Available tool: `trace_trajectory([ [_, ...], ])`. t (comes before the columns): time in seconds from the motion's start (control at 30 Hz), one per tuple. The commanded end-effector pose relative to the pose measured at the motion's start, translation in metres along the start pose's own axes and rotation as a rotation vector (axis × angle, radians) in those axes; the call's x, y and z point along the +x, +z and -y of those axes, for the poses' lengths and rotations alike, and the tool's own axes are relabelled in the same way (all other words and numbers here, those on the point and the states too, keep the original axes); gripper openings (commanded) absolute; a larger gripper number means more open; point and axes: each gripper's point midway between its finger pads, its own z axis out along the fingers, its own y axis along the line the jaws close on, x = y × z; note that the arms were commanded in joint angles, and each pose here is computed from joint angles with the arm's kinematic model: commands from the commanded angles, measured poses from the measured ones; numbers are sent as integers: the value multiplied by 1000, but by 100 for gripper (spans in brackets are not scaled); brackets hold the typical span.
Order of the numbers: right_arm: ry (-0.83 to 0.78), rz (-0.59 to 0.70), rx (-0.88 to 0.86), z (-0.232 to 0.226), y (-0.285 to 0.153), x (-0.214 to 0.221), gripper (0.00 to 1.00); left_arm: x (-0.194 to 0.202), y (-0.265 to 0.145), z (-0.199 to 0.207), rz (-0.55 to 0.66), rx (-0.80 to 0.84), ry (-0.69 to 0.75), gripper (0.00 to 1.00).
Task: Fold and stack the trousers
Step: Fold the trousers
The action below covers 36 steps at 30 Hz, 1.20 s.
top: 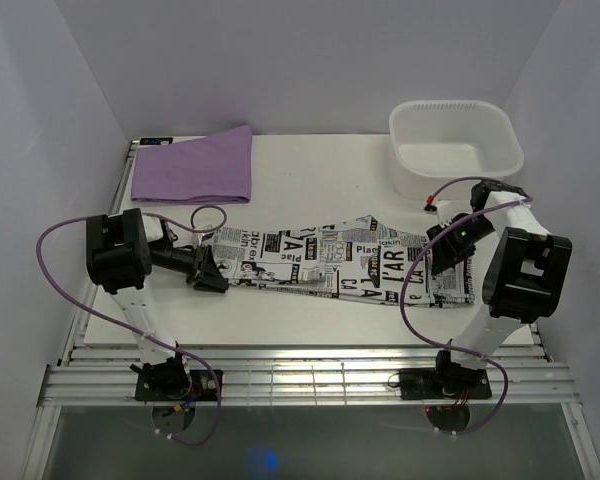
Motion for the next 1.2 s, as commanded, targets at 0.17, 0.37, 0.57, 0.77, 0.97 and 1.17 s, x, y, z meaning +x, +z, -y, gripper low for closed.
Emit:
trace_trajectory([
  [0.17,41,4,24,14,-20,16,53,-38,-36,-3,112,-123,175,45],
  [0.37,98,33,23,22,-29,21,60,-53,-88,47,297,-145,289,65],
  [0.57,237,77,10,40,-37,41,70,-70,-111,12,373,-313,199,70],
  [0.77,323,90,-10,45,-32,58,81,-86,-100,-28,378,-337,128,70],
  [0.97,395,84,-47,46,-10,64,81,-99,-79,-29,382,-203,97,69],
  [1.17,443,87,-67,53,5,64,79,-104,-54,-32,367,-103,51,62],
])
